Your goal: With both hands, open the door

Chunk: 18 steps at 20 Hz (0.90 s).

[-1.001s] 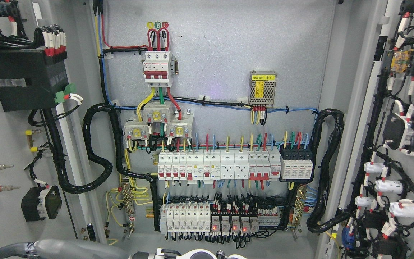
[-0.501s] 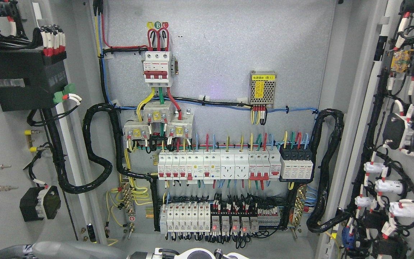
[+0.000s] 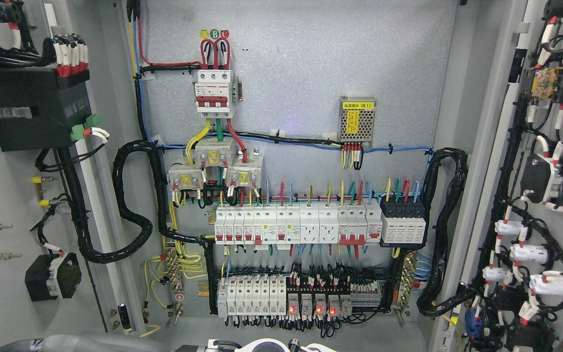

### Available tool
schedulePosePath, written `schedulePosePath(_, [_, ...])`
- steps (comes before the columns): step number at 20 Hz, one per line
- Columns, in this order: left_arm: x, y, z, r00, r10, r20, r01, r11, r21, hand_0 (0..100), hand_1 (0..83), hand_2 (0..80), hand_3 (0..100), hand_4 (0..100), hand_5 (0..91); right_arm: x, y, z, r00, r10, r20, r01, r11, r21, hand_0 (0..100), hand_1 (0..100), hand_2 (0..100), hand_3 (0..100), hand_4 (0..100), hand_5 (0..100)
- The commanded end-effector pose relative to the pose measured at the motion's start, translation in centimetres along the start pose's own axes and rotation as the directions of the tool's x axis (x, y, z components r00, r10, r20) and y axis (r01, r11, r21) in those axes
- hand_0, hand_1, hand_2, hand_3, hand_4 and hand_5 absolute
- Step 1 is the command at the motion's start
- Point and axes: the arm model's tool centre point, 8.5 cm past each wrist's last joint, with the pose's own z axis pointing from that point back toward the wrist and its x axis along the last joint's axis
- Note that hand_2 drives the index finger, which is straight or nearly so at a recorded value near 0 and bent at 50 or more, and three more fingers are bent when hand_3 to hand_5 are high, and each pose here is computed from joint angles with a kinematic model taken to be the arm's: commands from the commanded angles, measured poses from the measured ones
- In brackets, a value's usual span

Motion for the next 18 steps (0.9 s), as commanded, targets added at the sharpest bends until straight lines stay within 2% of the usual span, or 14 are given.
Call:
schedulePosePath(1, [0.4,1.2,0.3,1.0,-0.003,0.008,0.003,1.0,-0.01,30,0.0,2.7,3,4,0.0,-0.3,-0.1,-0.1,1.0,0.003,-0.009,-0.003,1.0,0.003,22,0,0,0,0,0])
schedulePosePath(8, [0.5,1.0,0.4,1.0,-0.002,0.01,0.003,0.998,-0.058,30,0.0,2.7,3,4,0.0,0.0,0.4,0.0,1.0,0.006,0.016,-0.007,1.0,0.014,22,0,0,0,0,0])
schedulePosePath(14, [0.7,0.9,0.4,1.0,-0.009,0.029,0.011,0.998,-0.066,30,0.0,2.7,3,4,0.0,2.2,-0.6,1.1,0.991,0.008,0.135,-0.003,0.999,-0.032,22,0,0,0,0,0])
schedulePosePath(18, [0.8,0.9,0.4,0.999,-0.011,0.035,0.013,0.998,-0.066,30,0.0,2.7,3,4,0.0,1.8,0.1,1.8,0.983,-0.029,0.179,0.037,0.999,-0.037,22,0,0,0,0,0])
